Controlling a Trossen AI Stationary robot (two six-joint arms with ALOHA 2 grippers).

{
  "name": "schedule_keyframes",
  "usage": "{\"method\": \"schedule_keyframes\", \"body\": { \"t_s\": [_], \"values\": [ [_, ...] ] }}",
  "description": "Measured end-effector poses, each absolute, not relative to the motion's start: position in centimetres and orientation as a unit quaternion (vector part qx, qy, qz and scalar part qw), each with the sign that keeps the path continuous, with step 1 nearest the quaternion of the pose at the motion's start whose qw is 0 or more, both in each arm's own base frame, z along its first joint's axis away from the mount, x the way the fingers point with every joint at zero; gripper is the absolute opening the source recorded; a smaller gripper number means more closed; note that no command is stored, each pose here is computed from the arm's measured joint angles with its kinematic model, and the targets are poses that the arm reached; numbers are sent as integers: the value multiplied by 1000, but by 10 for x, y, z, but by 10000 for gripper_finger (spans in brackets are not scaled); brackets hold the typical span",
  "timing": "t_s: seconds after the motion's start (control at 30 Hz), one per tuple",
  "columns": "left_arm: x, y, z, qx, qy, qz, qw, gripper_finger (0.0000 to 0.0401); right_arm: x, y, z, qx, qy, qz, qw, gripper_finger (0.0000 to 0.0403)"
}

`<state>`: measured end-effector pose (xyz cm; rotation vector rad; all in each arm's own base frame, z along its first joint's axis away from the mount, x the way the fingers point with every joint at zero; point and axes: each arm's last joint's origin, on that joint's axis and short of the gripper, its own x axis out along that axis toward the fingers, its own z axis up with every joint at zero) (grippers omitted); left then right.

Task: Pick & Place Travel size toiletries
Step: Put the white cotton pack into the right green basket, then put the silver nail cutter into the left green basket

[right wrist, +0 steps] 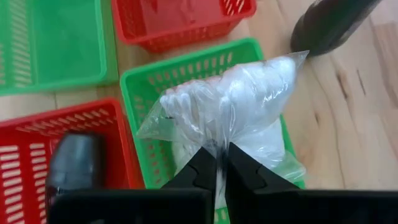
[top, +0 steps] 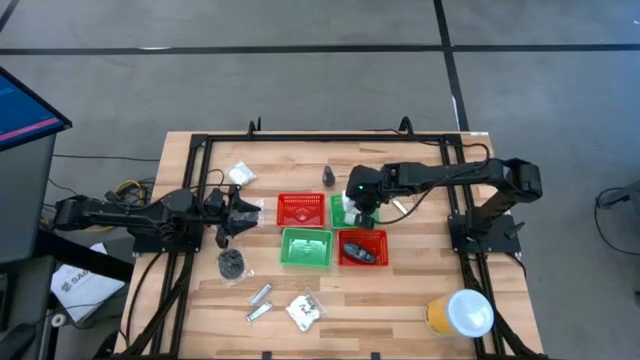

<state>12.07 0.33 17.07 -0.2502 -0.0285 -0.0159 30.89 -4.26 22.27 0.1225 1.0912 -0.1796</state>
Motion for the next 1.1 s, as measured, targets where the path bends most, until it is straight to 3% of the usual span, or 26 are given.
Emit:
{"method": "schedule_keyframes", "body": {
  "t_s": [0.67,1.1],
  "values": [
    [121,3,172,-124,-20,-9,992,213,308,-41,225,58,516,-84,851,102],
    [121,3,172,-124,-20,-9,992,213,297,-45,220,62,566,-89,817,123]
  ]
}}
